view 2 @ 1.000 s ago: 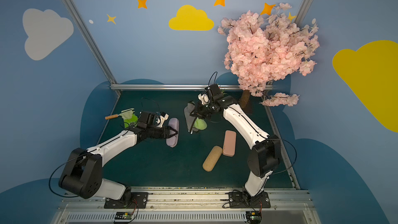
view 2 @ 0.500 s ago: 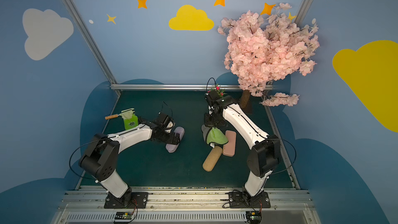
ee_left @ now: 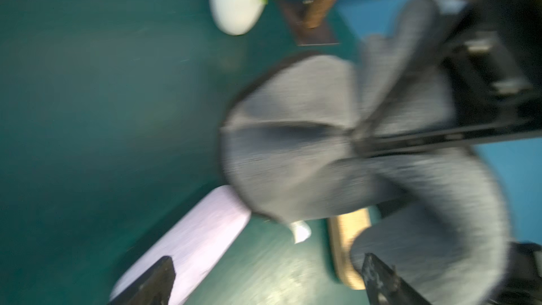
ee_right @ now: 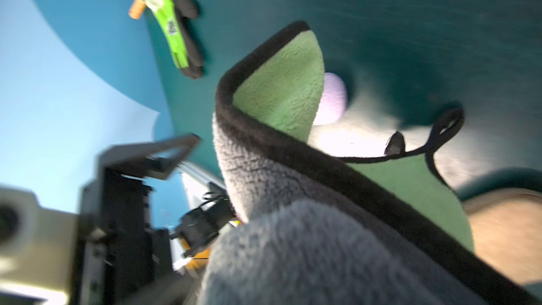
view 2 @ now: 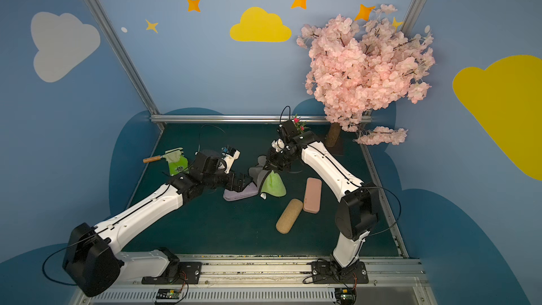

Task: Wipe the eyeglass case
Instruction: Place the cleaning item at the center of the board.

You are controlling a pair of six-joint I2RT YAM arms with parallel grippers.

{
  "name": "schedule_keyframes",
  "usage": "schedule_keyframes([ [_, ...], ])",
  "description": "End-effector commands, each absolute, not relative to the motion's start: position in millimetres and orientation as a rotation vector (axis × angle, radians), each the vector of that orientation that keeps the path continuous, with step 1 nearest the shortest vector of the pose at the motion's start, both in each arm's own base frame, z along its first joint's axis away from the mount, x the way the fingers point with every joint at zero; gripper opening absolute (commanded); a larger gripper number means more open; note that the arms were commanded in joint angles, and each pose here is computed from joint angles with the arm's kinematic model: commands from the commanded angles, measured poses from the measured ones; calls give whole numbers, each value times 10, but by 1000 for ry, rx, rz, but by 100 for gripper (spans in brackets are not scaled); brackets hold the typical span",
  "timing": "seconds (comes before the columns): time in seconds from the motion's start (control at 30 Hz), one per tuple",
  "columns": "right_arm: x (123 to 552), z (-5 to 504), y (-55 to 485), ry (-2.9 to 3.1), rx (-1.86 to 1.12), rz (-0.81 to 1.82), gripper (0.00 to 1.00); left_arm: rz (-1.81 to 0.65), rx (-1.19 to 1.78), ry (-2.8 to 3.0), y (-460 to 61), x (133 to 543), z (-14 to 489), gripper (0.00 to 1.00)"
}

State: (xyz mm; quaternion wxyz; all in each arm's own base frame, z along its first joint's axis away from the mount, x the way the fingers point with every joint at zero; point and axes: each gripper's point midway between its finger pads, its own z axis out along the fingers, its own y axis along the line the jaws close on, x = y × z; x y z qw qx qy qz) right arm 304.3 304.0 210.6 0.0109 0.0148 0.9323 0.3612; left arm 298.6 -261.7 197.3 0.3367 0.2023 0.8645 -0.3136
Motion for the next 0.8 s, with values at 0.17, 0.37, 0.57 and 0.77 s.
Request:
schedule_keyframes([
  [0.17,2939,2464,3495,2821,139,1602,0,-921,643,2180,-3024,3085,1938,100],
  [0.37,2825,2627,3536,2782,184,1806,12,-895,590,2058,-2960,3302,2092,47],
  [0.57,2878,2600,3382,2757,255,1830,26,-767,518,1919,-2644,3284,2293,3],
  [0.77,3053,2654,2992,2747,262,1729,40,-646,415,2067,-2134,3265,2046,3],
])
